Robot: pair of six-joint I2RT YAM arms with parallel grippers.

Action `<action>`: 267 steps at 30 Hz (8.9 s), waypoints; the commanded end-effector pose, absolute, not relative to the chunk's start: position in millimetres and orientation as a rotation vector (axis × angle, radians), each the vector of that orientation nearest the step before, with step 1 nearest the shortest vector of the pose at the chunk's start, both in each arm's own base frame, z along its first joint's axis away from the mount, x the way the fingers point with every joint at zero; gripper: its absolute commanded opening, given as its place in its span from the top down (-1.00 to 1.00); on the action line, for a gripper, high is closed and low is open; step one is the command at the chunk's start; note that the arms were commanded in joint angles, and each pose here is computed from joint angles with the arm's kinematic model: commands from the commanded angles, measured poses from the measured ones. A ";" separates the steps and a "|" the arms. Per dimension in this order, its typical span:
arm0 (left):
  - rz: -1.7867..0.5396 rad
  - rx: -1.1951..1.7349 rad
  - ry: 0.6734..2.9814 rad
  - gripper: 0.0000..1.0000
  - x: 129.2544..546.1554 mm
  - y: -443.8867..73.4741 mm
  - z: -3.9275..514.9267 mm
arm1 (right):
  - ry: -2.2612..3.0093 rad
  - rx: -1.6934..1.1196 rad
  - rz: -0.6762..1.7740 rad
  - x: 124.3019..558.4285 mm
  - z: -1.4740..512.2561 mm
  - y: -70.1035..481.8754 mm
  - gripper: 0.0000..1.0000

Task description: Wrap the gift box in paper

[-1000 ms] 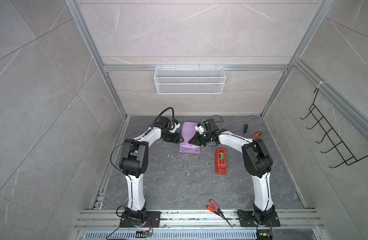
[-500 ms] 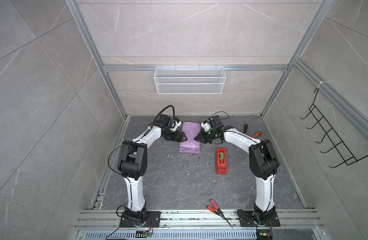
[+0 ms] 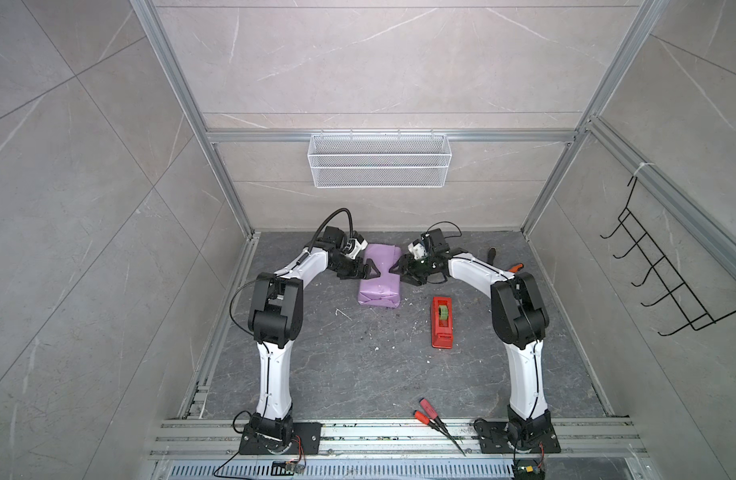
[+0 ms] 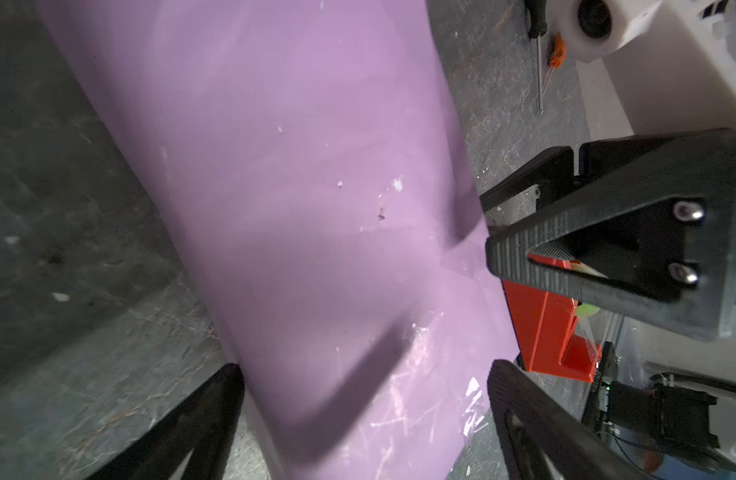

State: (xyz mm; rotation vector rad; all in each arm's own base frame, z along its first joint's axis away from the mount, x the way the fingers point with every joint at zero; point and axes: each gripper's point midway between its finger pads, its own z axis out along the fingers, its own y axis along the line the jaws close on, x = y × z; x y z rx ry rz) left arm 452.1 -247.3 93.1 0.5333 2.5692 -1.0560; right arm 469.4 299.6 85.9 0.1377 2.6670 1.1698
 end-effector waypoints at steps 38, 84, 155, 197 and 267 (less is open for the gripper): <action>-1.289 0.833 1.742 -0.74 342.4 -228.3 212.7 | 2.430 -0.413 1.030 367.9 159.4 335.1 -0.27; -1.185 0.546 2.077 -0.80 310.2 -145.6 287.6 | 2.433 -0.658 0.450 240.9 242.3 286.0 -0.13; -1.424 0.225 2.325 1.00 304.9 -184.9 267.3 | 3.096 -0.519 0.176 299.7 107.1 386.9 1.00; -1.272 0.103 2.382 0.67 317.9 -129.0 210.0 | 2.766 -0.153 0.543 294.1 249.5 284.9 1.00; -1.262 0.344 2.598 0.64 304.7 -198.9 151.4 | 2.098 -1.923 0.537 215.4 211.3 391.0 0.11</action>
